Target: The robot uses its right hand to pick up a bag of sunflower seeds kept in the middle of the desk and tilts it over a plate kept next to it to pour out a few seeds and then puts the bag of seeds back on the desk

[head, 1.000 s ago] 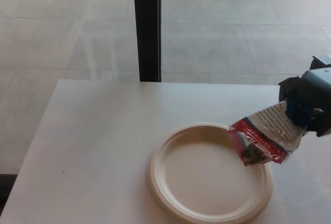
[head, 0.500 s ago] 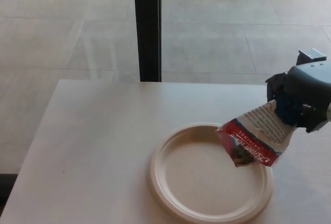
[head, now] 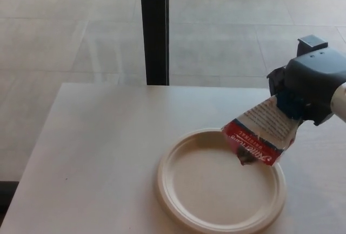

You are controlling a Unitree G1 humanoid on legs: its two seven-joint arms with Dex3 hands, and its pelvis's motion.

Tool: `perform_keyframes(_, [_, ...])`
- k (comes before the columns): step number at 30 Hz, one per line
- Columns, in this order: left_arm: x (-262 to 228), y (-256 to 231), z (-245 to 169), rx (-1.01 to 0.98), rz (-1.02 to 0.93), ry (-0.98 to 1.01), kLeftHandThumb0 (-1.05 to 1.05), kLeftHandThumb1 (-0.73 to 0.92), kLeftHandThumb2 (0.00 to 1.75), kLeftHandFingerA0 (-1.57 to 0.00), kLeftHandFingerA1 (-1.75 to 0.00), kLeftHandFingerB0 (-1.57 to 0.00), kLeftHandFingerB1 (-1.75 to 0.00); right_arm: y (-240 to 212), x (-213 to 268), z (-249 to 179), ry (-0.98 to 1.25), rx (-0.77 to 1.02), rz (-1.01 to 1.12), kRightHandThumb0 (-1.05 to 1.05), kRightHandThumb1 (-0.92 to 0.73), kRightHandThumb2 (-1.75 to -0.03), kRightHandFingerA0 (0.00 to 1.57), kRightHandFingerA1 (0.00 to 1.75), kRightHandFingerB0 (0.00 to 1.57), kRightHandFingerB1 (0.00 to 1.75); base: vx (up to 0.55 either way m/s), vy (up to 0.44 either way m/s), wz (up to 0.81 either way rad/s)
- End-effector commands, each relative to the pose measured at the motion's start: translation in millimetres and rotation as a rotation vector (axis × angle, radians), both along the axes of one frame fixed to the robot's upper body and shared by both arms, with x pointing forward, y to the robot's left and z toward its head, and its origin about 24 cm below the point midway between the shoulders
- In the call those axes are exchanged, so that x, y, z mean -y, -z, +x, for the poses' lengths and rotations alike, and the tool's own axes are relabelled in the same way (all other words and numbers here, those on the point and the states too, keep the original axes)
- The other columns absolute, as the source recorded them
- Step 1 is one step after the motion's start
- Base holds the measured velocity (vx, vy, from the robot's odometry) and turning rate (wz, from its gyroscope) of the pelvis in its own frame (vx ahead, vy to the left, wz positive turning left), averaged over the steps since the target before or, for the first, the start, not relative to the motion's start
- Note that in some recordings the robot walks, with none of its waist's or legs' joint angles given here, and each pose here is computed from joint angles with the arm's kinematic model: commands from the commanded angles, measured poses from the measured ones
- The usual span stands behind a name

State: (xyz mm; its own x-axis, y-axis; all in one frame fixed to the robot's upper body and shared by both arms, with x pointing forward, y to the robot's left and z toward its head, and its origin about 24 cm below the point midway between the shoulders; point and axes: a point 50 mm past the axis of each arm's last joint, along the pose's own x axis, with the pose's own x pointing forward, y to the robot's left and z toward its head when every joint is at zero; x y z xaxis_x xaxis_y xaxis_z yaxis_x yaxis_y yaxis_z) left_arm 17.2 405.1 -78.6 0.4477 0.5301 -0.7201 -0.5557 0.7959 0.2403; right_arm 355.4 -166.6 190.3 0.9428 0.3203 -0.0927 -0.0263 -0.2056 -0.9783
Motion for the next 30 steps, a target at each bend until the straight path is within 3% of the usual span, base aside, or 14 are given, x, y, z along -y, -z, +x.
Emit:
perform_keyframes(1, [-6.4, -5.8, 2.3, -0.008, 0.034, 0.019, -0.77, 0.75, 0.63, -0.52, -0.52, -0.42, -0.35, -12.9, -2.6, 0.3, 0.019, 0.053, -0.120, -0.42, -0.64, -0.66, 0.86, 1.65, 0.82, 1.00, 0.00, 0.000, 0.00])
perform_keyframes(5, [-6.8, -6.2, 3.2, -0.008, 0.037, 0.020, -0.78, 0.75, 0.63, -0.52, -0.52, -0.40, -0.35, -12.9, -5.3, 0.5, 0.032, 0.110, -0.262, -0.42, -0.69, -0.72, 0.89, 1.70, 0.79, 0.90, 0.00, 0.000, 0.00])
perform_keyframes(6, [-6.8, -6.3, 3.4, -0.005, 0.036, 0.020, -0.82, 0.62, 1.02, -0.49, -0.62, -0.35, -0.50, -12.4, -5.6, 0.7, 0.044, 0.107, -0.289, -0.44, -0.73, -0.72, 0.88, 1.71, 0.76, 0.84, 0.00, 0.000, 0.00])
perform_keyframes(7, [-6.8, -6.3, 3.4, -0.003, 0.035, 0.020, -0.82, 0.62, 1.02, -0.49, -0.62, -0.35, -0.50, -12.3, -5.8, 0.8, 0.050, 0.104, -0.299, -0.44, -0.73, -0.72, 0.88, 1.71, 0.76, 0.84, 0.00, 0.000, 0.00])
perform_keyframes(9, [-6.8, -6.2, 3.7, -0.002, 0.034, 0.015, -0.78, 0.75, 0.63, -0.53, -0.54, -0.39, -0.37, -12.1, -6.8, 0.2, 0.062, 0.110, -0.320, -0.48, -0.80, -0.70, 0.86, 1.75, 0.78, 0.92, 0.00, 0.000, 0.00])
perform_keyframes(10, [-6.8, -6.0, 3.8, -0.003, 0.034, 0.011, -0.78, 0.75, 0.63, -0.53, -0.54, -0.39, -0.37, -12.1, -7.2, 0.1, 0.073, 0.109, -0.332, -0.48, -0.80, -0.70, 0.86, 1.75, 0.78, 0.92, 0.00, 0.000, 0.00])
perform_keyframes(11, [-6.6, -6.6, 3.8, 0.016, 0.027, 0.010, -0.77, 0.61, 1.01, -0.50, -0.64, -0.35, -0.51, -10.4, -6.9, -1.0, 0.058, 0.148, -0.354, -0.44, -0.73, -0.67, 0.88, 1.72, 0.82, 0.99, 0.00, 0.000, 0.00])
perform_keyframes(13, [-6.7, -6.6, 3.9, 0.009, 0.032, 0.016, -0.76, 0.76, 0.63, -0.52, -0.55, -0.39, -0.36, -9.5, -6.8, -1.2, 0.057, 0.155, -0.346, -0.43, -0.73, -0.68, 0.88, 1.73, 0.83, 1.03, 0.00, 0.000, 0.00])
perform_keyframes(17, [-7.0, -6.1, 3.0, 0.012, 0.018, -0.005, -0.78, 0.60, 1.00, -0.49, -0.63, -0.35, -0.50, -8.2, -7.6, -2.5, 0.058, 0.122, -0.305, -0.41, -0.73, -0.68, 0.86, 1.71, 0.78, 0.94, 0.00, 0.000, 0.00])
perform_keyframes(19, [-6.4, -5.6, 1.7, 0.001, 0.021, 0.006, -0.76, 0.74, 0.63, -0.51, -0.53, -0.39, -0.35, -7.0, -8.7, -3.5, 0.054, 0.116, -0.296, -0.43, -0.73, -0.68, 0.86, 1.72, 0.78, 1.10, 0.00, 0.000, 0.00])
perform_keyframes(20, [-6.3, -5.5, 1.5, -0.002, 0.023, 0.009, -0.79, 0.61, 1.01, -0.50, -0.63, -0.35, -0.50, -6.8, -9.1, -3.5, 0.053, 0.117, -0.299, -0.42, -0.74, -0.68, 0.87, 1.73, 0.78, 1.15, 0.00, 0.000, 0.00])
perform_keyframes(24, [-6.0, -6.0, 0.8, 0.002, 0.028, 0.020, -0.81, 0.60, 1.01, -0.51, -0.64, -0.35, -0.50, -7.2, -9.7, -3.2, 0.057, 0.122, -0.322, -0.44, -0.75, -0.68, 0.87, 1.74, 0.76, 1.03, 0.00, 0.000, 0.00])
perform_keyframes(25, [-6.3, -6.1, 0.4, 0.001, 0.032, 0.015, -0.78, 0.74, 0.62, -0.53, -0.54, -0.44, -0.36, -9.4, -10.4, -1.8, 0.062, 0.125, -0.327, -0.45, -0.76, -0.68, 0.85, 1.74, 0.75, 0.98, 0.00, 0.000, 0.00])
perform_keyframes(30, [-6.6, -6.2, -0.4, -0.004, 0.030, 0.016, -0.78, 0.74, 0.63, -0.51, -0.53, -0.41, -0.36, -10.7, -8.0, -1.7, 0.082, 0.065, -0.187, -0.39, -0.70, -0.71, 0.90, 1.67, 0.70, 0.72, 0.00, 0.000, 0.00])
